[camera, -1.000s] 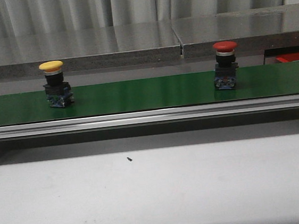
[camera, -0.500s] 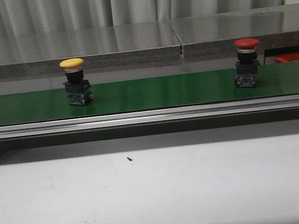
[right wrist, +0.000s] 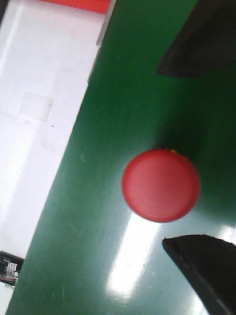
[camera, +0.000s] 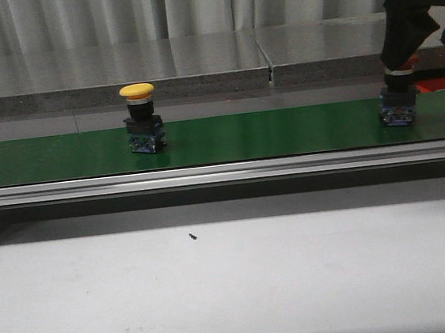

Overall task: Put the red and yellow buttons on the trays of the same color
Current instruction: 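Grasp the red button at the conveyor's end with the right gripper, then lower the red button into the red tray and open the right gripper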

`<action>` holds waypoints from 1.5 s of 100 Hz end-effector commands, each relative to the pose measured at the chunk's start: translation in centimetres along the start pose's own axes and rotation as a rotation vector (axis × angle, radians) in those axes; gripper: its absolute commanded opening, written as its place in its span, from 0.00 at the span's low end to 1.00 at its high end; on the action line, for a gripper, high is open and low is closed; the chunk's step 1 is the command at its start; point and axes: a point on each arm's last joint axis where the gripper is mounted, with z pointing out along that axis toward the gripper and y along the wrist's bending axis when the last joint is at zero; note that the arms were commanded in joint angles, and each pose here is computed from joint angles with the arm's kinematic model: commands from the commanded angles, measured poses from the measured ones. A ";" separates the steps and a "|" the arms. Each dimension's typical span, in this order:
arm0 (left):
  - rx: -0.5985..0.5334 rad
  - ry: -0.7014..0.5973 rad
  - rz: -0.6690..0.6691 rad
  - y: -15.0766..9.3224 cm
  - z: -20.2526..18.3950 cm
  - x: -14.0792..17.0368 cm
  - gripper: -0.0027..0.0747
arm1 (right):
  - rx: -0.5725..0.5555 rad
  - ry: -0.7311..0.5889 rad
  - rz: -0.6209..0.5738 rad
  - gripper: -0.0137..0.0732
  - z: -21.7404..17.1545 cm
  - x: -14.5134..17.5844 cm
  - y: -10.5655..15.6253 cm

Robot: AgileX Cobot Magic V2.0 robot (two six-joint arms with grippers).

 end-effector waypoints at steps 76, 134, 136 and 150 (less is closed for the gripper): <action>-0.021 -0.081 -0.020 0.2 -0.2 -1.3 0.01 | 0.092 0.001 0.167 0.32 -4.2 -5.0 -9.0; -0.021 -0.081 -0.020 0.2 -0.2 -1.3 0.01 | 0.330 -0.053 0.493 0.32 -3.0 -0.5 -23.8; -0.021 -0.081 -0.020 0.2 -0.2 -1.3 0.01 | 0.328 -0.049 0.494 0.32 -2.5 -0.4 -24.0; -0.021 -0.081 -0.020 0.2 -0.2 -1.3 0.01 | 0.319 -0.024 0.502 0.32 0.5 -0.1 -25.7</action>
